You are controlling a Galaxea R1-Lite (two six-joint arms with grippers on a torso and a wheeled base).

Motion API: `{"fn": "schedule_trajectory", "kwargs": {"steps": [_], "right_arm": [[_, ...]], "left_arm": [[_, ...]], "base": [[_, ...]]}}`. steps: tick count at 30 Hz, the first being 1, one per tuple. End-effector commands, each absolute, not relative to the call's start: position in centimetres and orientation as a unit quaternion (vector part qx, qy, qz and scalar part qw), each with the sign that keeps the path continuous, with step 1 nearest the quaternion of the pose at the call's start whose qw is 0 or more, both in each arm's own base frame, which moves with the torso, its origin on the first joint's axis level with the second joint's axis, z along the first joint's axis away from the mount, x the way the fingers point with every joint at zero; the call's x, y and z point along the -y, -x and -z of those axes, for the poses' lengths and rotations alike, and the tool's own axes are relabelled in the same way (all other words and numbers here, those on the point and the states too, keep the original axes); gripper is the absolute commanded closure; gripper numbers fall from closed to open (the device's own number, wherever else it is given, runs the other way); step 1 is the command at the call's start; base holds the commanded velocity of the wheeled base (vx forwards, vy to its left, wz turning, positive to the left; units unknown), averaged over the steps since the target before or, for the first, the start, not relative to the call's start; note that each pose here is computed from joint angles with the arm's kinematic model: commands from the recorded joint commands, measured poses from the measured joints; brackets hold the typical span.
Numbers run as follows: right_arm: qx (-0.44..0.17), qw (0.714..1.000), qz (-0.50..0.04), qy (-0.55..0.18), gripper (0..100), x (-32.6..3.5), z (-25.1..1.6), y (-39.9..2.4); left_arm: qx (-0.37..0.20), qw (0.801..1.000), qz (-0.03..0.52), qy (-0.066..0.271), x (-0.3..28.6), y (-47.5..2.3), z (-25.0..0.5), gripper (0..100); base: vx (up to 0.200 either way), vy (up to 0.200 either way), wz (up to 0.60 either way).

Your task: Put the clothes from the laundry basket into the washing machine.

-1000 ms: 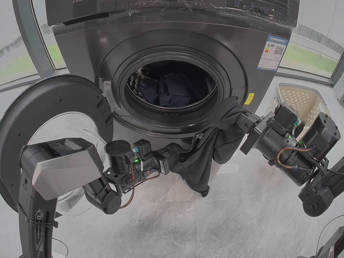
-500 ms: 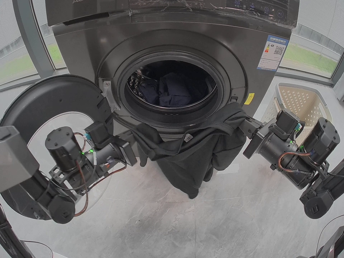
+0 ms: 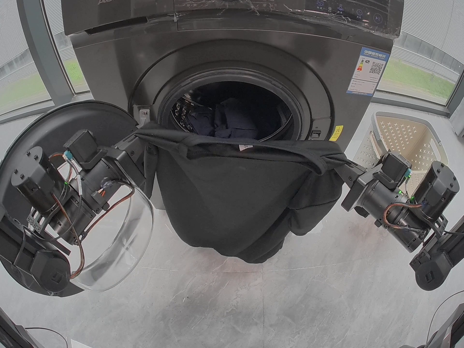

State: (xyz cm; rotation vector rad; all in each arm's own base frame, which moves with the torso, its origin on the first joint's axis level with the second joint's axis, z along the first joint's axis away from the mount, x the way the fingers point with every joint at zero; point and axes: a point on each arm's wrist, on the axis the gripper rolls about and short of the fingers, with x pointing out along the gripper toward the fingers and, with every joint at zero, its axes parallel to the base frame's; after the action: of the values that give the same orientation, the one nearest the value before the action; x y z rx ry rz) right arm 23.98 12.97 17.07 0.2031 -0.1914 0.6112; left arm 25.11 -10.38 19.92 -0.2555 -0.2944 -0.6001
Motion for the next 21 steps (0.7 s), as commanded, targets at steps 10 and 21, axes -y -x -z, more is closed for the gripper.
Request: {"fn": "schedule_trajectory", "kwargs": {"steps": [10,21], "right_arm": [[0.131,0.941,-0.293,-0.108,100,-12.9,-18.8,-24.5],[0.159,0.938,-0.286,-0.113,100,-12.7,-20.3,-24.2]], "left_arm": [[0.156,0.937,0.283,0.128,10.1,-25.0,-20.5,100],[0.155,0.937,0.286,0.129,10.3,-24.8,-20.4,100]], "base": [[0.0,0.0,0.0],[0.0,0.0,0.0]]}}
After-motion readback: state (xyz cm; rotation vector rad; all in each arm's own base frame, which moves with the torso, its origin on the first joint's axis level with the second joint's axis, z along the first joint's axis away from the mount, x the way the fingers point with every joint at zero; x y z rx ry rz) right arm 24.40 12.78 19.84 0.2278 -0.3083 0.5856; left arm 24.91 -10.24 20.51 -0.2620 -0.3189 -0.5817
